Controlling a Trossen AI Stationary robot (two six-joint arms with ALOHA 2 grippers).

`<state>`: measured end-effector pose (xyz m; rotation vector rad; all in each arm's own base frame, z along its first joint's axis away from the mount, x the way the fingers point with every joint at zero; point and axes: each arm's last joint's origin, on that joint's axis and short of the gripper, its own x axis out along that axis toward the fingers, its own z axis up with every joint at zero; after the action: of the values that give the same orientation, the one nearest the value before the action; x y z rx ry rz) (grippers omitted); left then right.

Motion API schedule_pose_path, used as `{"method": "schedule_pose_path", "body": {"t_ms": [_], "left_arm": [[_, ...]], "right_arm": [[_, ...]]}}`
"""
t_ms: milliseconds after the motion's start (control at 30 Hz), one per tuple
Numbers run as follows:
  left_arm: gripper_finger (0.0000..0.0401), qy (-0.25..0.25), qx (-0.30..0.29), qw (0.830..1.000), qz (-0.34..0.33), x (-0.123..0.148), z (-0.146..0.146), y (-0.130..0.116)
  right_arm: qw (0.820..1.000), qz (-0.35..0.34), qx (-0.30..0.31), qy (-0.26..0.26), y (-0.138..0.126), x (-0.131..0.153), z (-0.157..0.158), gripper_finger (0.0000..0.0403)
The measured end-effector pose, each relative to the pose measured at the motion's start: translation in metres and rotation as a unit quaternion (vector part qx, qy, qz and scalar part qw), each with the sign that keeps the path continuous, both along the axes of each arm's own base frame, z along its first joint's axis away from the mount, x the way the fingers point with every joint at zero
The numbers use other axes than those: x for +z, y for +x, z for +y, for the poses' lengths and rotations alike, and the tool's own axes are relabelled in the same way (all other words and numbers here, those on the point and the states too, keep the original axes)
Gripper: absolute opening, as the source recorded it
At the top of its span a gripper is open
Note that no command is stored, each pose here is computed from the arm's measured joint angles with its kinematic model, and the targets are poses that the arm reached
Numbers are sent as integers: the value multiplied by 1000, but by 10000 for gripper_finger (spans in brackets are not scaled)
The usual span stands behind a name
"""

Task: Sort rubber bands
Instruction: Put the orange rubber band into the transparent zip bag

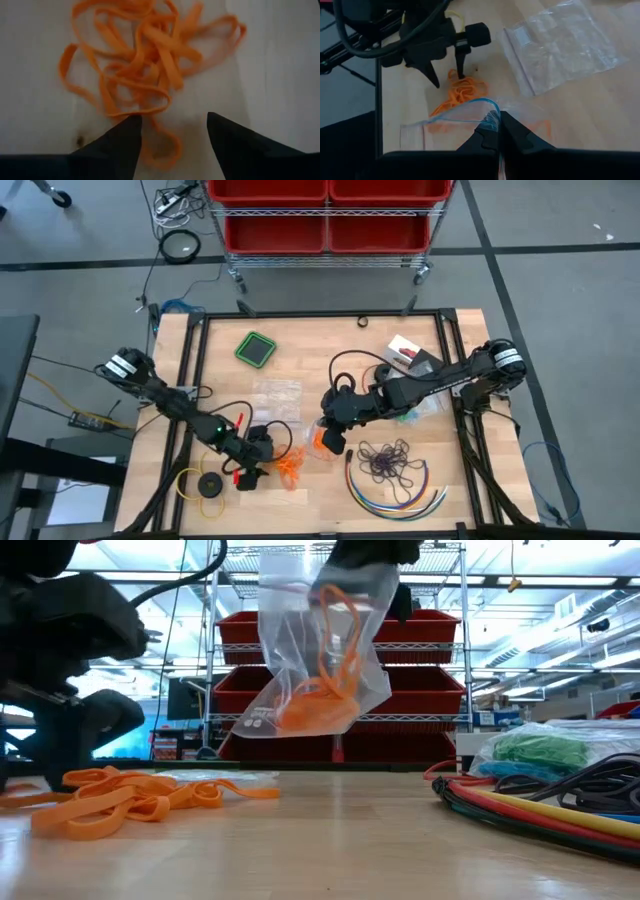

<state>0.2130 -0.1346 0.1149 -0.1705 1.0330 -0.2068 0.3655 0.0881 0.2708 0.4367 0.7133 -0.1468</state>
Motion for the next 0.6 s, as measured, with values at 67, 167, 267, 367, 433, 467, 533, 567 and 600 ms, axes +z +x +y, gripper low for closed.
{"method": "schedule_pose_path", "body": {"t_ms": [67, 167, 267, 367, 433, 467, 533, 567, 600], "left_arm": [[233, -1, 32, 999, -4, -3, -1, 3], [202, 5, 64, 998, -5, -5, 0, 3], [128, 19, 75, 997, -8, -6, 1, 3], [30, 33, 82, 996, -5, -8, 3, 1], [12, 36, 82, 996, -7, -7, 1, 0], [8, 35, 78, 996, -9, -6, -1, -2], [5, 29, 71, 997, -11, 1, -5, -1], [4, 25, 60, 998, -13, 7, -8, 0], [4, 19, 46, 999, -14, 14, -11, 0]], "right_arm": [[1000, 0, 6, 0, -1, 0, 4, 0], [1000, 0, 19, -2, -3, 0, 12, 0], [999, 1, 32, -1, -5, 0, 18, 0], [999, 1, 41, -3, -7, 0, 24, 0], [999, 2, 49, -2, -8, 0, 27, 0], [999, 2, 52, -2, -8, 0, 29, 0], [998, 3, 57, -2, -9, 0, 32, 0], [998, 4, 59, -2, -10, 0, 34, 0], [998, 5, 61, -2, -11, -1, 35, 0]]}}
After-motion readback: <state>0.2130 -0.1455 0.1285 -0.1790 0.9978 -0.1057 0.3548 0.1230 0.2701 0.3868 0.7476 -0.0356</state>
